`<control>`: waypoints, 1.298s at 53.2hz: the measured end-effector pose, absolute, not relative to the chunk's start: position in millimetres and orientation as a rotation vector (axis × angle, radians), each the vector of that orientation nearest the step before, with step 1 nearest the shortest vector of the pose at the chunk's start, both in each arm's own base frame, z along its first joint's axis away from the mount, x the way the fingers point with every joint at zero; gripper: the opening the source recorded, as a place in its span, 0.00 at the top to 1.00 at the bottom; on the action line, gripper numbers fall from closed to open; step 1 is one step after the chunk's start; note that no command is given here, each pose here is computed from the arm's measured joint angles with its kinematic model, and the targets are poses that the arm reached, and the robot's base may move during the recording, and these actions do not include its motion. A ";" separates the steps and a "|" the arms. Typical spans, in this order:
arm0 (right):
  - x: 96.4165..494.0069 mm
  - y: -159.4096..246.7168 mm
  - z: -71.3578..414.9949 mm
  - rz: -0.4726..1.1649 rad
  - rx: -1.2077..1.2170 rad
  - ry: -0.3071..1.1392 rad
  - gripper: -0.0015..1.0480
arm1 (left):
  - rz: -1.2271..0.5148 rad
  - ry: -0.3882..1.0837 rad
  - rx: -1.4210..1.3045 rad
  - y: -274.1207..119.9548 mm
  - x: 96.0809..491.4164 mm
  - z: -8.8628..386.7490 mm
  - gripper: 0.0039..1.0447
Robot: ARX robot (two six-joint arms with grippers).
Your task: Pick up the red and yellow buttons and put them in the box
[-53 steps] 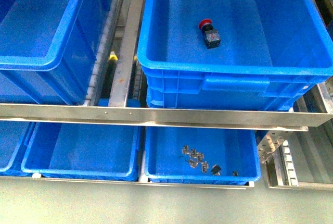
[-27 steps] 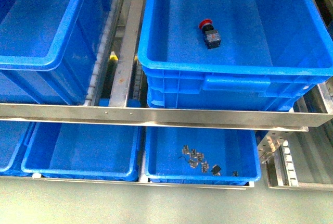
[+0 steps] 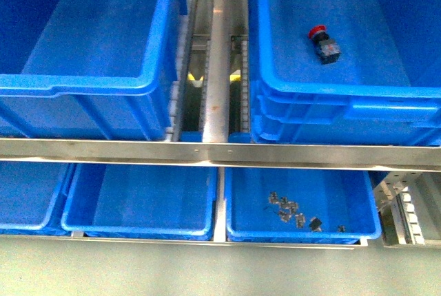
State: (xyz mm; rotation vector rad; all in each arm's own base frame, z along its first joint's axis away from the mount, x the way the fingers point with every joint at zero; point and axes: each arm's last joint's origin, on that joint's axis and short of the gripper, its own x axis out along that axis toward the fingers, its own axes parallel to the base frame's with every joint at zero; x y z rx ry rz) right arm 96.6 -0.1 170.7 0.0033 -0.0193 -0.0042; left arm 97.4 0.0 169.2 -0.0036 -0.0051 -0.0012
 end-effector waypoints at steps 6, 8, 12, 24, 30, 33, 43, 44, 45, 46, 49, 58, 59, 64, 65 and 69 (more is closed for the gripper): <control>96.6 -0.1 170.6 -0.003 0.003 -0.019 0.07 | 0.000 -0.005 -0.003 0.1 97.4 169.2 0.07; 96.6 -0.1 170.7 -0.003 0.003 -0.019 0.07 | 0.000 -0.005 -0.004 0.1 97.4 169.1 0.07; 96.6 -0.1 170.5 -0.003 0.003 -0.017 0.07 | 0.001 -0.006 -0.004 0.1 97.4 169.2 0.07; 96.6 0.0 170.5 -0.001 0.003 -0.017 0.07 | 0.001 -0.005 -0.004 0.1 97.4 169.2 0.07; 96.6 0.0 170.5 -0.001 0.003 -0.017 0.07 | 0.001 -0.005 -0.004 0.1 97.4 169.1 0.07; 96.6 0.0 170.5 0.000 0.003 -0.017 0.07 | 0.001 -0.005 -0.004 0.1 97.4 169.1 0.07; 96.6 0.0 170.5 -0.001 0.003 -0.017 0.07 | 0.001 -0.005 -0.004 0.1 97.4 169.2 0.07; 96.6 0.0 170.4 0.000 0.003 -0.017 0.07 | 0.000 -0.005 -0.004 0.1 97.4 169.1 0.07; 96.6 0.0 170.5 -0.001 0.003 -0.017 0.07 | 0.001 -0.006 -0.004 0.1 97.4 169.2 0.07; 96.5 0.0 170.5 0.000 0.003 -0.018 0.07 | 0.001 -0.005 -0.004 0.1 97.4 169.1 0.07; 96.5 -0.1 170.5 -0.002 0.003 -0.017 0.07 | 0.001 -0.005 -0.004 0.1 97.4 169.2 0.07; 96.5 0.2 170.4 0.009 0.003 -0.017 0.07 | 0.008 -0.005 -0.004 0.3 97.4 169.1 0.07; 96.5 0.2 170.4 0.009 0.002 -0.017 0.07 | 0.008 -0.005 -0.004 0.3 97.4 169.1 0.07; 96.6 0.1 170.3 0.002 0.003 -0.016 0.07 | 0.003 -0.005 -0.004 0.1 97.4 169.1 0.07; 96.6 0.1 170.3 0.002 0.003 -0.016 0.07 | 0.002 -0.005 -0.004 0.1 97.4 169.1 0.07; 96.5 0.0 170.4 0.002 0.003 -0.017 0.07 | 0.001 -0.005 -0.004 0.1 97.4 169.2 0.07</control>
